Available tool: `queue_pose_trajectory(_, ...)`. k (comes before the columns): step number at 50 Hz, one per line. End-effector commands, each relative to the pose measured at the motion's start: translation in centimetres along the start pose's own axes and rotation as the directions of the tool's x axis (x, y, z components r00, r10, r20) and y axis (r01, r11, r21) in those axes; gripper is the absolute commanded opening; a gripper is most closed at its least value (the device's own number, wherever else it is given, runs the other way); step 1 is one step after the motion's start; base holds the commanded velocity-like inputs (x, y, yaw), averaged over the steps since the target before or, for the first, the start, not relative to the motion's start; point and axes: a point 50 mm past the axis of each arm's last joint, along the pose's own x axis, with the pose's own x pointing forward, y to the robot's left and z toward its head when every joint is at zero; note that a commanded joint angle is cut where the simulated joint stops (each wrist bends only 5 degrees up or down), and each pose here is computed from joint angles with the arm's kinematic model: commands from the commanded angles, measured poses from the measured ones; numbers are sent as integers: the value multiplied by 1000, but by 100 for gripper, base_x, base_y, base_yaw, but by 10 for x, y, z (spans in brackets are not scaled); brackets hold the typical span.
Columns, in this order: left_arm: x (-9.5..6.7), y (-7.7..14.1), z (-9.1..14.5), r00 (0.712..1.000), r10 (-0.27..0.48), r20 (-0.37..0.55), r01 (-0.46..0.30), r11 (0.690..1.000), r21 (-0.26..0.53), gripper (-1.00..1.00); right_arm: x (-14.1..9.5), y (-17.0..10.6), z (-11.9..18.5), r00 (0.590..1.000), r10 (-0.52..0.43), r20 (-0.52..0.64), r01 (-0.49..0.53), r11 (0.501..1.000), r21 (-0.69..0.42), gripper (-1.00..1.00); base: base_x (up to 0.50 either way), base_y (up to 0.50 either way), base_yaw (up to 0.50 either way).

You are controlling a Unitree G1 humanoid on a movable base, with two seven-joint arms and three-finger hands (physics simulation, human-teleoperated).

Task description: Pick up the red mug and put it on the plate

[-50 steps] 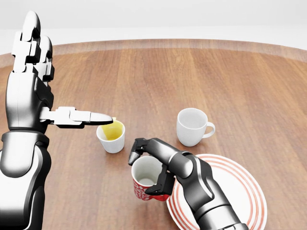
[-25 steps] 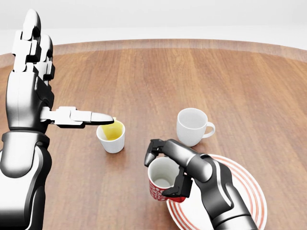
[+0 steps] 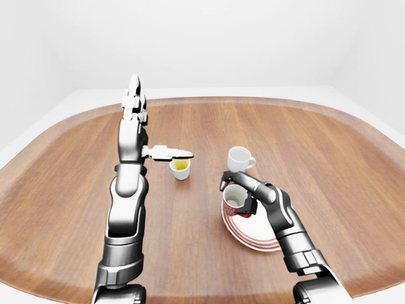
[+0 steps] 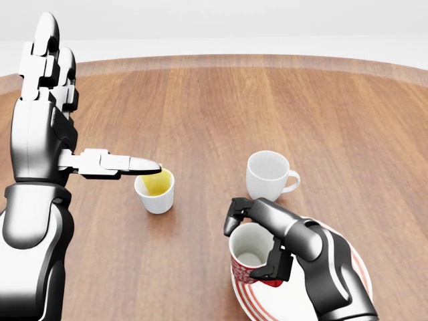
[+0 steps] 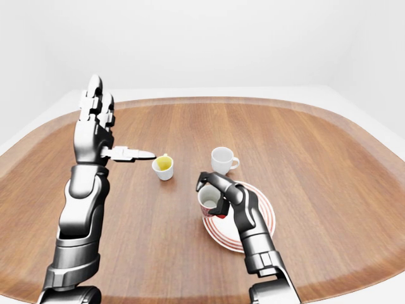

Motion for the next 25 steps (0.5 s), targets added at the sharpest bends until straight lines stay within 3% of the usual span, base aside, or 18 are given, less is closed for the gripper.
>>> queue_pose_trajectory(1, 0, -1, 1, 1000, -3, 4, 3, 1000, 0, 100, -11, -6, -10, 999, -16, -29, 15, 1000, -24, -100, 0, 0, 0)
queue_pose_trajectory(25, 0, -4, 4, 1000, -8, 18, 8, 1000, 2, 100, -20, -14, -31, 996, -27, -86, 27, 1000, 1, -100, 0, 0, 0)
